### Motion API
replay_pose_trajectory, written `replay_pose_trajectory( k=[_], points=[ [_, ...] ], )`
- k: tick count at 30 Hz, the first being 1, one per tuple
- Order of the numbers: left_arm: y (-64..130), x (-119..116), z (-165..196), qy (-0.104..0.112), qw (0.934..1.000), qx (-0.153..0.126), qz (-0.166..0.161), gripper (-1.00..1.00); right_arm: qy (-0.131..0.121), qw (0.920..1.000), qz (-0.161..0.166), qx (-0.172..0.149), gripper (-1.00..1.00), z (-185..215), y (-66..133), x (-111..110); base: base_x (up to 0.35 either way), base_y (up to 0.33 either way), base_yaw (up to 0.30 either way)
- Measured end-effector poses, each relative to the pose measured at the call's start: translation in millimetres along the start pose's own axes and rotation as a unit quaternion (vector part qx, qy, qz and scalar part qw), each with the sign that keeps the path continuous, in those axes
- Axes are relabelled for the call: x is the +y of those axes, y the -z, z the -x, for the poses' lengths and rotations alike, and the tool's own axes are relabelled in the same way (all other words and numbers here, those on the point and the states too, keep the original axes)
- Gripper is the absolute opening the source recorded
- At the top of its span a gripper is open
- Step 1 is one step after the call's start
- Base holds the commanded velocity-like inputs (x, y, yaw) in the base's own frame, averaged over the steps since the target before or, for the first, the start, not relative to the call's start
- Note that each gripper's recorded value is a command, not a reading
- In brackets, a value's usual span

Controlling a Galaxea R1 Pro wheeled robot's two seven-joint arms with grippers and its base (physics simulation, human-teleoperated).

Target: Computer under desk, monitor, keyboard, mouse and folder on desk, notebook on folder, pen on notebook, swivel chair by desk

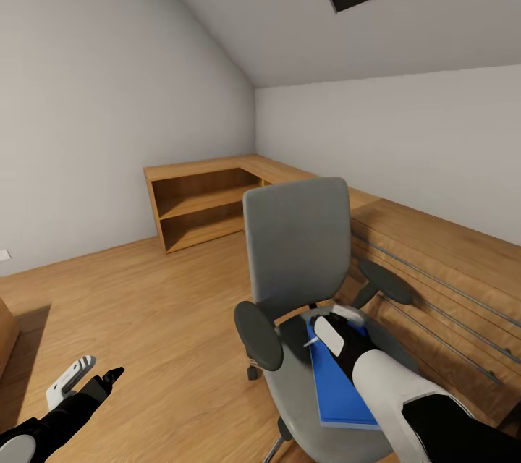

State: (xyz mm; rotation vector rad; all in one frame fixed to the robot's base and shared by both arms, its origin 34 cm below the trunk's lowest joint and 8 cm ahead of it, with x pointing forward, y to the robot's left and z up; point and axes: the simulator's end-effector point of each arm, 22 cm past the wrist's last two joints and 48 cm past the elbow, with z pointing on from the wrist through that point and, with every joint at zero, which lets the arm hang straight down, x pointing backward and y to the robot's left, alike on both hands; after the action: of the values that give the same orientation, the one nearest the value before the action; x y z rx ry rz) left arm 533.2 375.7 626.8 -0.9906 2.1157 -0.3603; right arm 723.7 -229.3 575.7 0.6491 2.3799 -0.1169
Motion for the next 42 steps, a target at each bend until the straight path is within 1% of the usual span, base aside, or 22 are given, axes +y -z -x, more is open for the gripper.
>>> replay_pose_trajectory(
  k=[4, 5, 9, 16, 22, 30, 42],
  points=[
    [0.0, 0, 0, 0.000, 1.0000, 0.000, 0.000, 1.00, -0.015, 0.9998, 0.002, 0.010, 1.00, -5, 0.0, 1, 0.000, 0.000, 0.000],
    [0.0, 0, 0, 0.000, 1.0000, 0.000, 0.001, 1.00, -0.020, 0.9997, -0.004, 0.013, 1.00, -6, 0.1, -1, 0.000, 0.000, 0.000],
    [0.0, 1, 0, 0.000, 1.0000, 0.000, 0.001, 1.00, -0.022, 0.9995, -0.016, 0.014, 1.00, -7, 0.4, -6, 0.000, 0.000, 0.000],
    [0.0, 1, 0, 0.000, 1.0000, 0.000, 0.002, 1.00, -0.034, 0.9991, -0.024, 0.000, 1.00, -1, 0.2, -10, 0.000, 0.000, 0.000],
    [0.0, 1, 0, 0.000, 1.0000, 0.000, 0.002, 1.00, -0.036, 0.9990, -0.027, -0.003, 1.00, -1, 0.0, -12, 0.000, 0.000, 0.000],
    [0.0, 1, 0, 0.000, 1.0000, 0.000, 0.002, 1.00, -0.041, 0.9976, -0.056, -0.007, 1.00, -2, 2.7, -21, 0.000, 0.000, 0.000],
    [-0.2, 0, -1, -0.002, 1.0000, 0.002, 0.001, 1.00, -0.043, 0.9973, -0.059, -0.008, 1.00, -1, 3.4, -22, 0.000, 0.020, 0.000]
  ],
)
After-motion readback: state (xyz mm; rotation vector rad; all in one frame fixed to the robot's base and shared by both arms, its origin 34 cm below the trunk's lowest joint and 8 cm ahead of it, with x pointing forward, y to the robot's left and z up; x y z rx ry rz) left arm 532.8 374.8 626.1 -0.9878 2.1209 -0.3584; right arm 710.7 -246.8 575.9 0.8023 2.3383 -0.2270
